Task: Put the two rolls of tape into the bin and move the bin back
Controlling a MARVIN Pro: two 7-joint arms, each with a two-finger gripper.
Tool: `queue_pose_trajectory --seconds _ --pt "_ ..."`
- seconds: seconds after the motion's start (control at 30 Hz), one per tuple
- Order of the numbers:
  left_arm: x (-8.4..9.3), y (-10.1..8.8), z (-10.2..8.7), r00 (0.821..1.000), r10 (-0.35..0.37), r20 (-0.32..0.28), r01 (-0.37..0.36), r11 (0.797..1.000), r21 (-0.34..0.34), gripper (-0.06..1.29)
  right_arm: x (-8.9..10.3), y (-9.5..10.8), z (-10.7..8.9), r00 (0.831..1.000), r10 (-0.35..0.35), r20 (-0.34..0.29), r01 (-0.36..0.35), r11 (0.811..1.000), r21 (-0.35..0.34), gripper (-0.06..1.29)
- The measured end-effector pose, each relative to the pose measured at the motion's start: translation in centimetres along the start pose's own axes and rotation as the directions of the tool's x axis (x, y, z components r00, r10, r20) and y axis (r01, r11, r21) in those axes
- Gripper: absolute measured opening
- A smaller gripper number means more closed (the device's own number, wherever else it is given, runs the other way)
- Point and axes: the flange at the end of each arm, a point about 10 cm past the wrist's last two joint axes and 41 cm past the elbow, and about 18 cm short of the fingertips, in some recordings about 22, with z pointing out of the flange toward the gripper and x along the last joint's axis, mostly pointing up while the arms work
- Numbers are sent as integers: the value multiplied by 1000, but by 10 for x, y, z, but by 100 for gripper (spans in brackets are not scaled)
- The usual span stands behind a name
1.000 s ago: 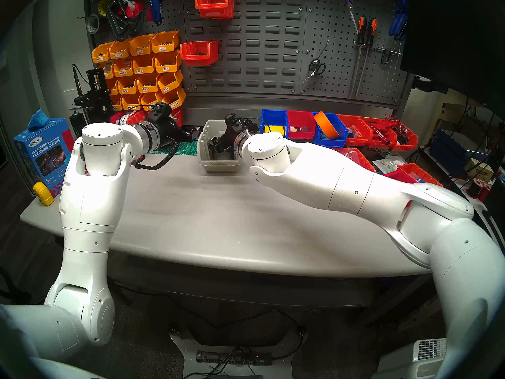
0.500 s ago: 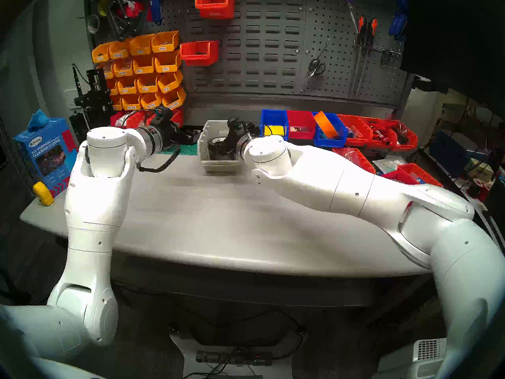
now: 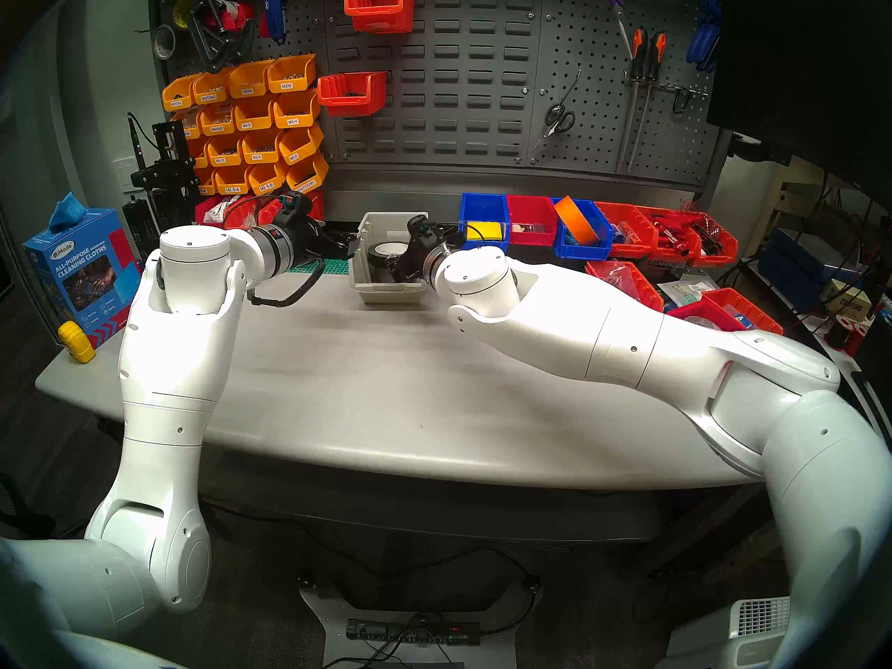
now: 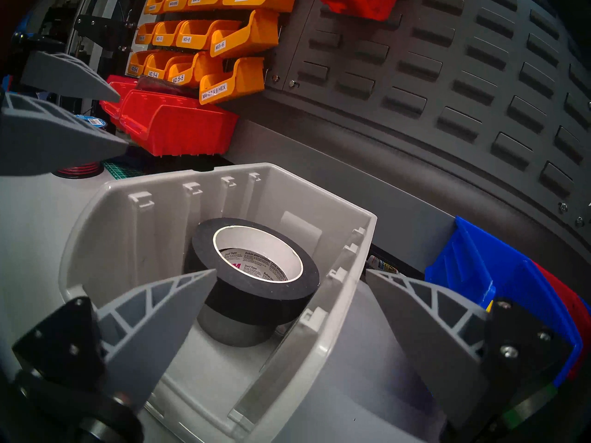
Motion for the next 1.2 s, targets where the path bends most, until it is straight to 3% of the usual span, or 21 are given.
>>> queue_pose_trajectory --seconds 0.97,1.2 --pt "-11 1 11 999 -11 32 10 1000 13 124 -18 2 12 1000 28 11 -28 1000 13 121" --pt "-14 1 11 997 -24 69 24 1000 4 124 -17 -2 12 1000 31 4 -31 999 27 121"
